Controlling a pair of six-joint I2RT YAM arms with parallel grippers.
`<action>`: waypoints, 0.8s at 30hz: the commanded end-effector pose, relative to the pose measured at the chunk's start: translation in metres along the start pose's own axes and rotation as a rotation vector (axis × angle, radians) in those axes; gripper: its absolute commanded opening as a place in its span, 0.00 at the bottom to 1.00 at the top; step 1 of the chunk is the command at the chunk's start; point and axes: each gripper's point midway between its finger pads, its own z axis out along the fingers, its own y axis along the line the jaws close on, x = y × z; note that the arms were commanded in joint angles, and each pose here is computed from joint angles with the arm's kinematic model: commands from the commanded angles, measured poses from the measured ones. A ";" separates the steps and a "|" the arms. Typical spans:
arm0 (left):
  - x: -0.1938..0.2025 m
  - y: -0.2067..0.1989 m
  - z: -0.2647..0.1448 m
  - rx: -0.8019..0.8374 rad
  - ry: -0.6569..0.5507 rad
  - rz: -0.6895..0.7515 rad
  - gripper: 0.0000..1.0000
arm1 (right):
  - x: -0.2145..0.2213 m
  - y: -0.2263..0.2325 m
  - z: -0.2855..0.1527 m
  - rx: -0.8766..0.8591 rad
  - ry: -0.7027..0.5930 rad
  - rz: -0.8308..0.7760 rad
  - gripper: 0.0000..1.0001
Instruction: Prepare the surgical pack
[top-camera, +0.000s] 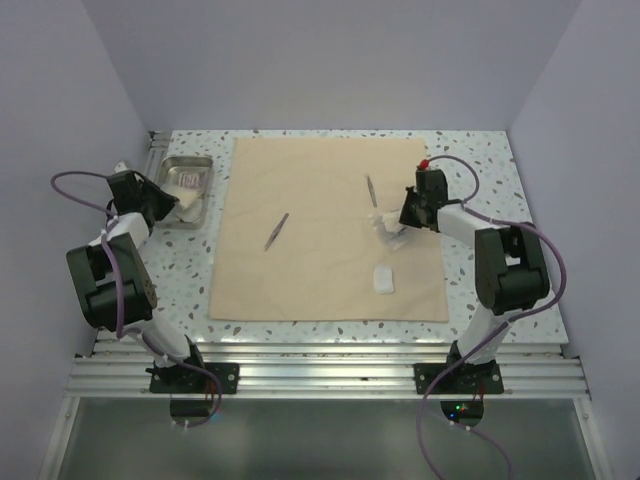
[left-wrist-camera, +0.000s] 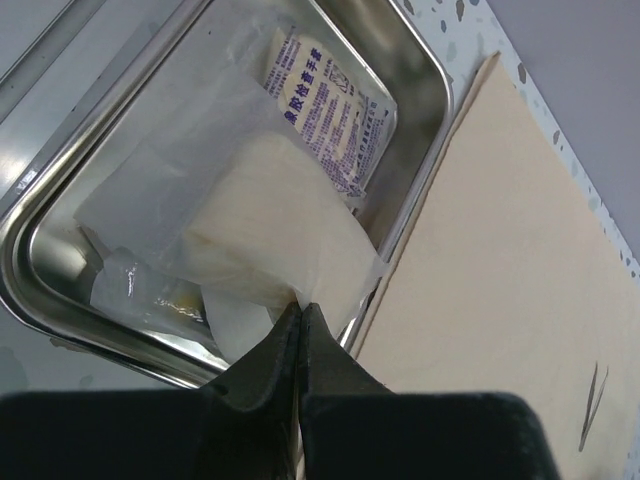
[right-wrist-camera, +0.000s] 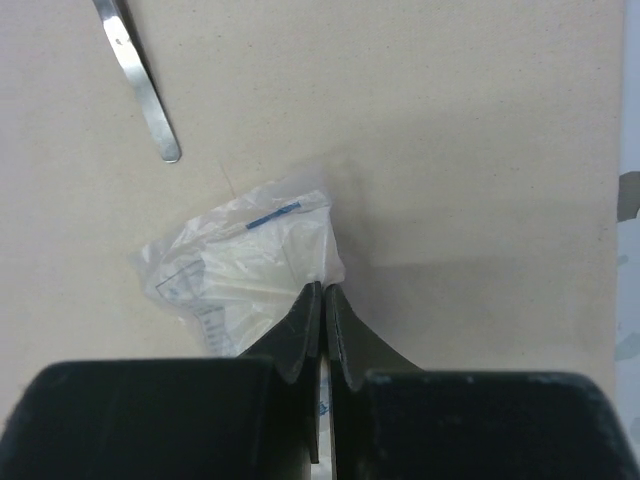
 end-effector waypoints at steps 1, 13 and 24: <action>-0.006 0.002 0.011 0.021 -0.010 0.038 0.00 | -0.025 0.019 -0.027 -0.069 -0.091 0.015 0.00; -0.004 -0.010 -0.016 -0.081 -0.015 0.161 0.66 | -0.033 0.044 -0.054 -0.147 -0.127 -0.005 0.00; 0.069 -0.140 -0.079 0.156 0.074 0.383 0.90 | -0.020 0.104 -0.096 -0.378 -0.142 -0.050 0.00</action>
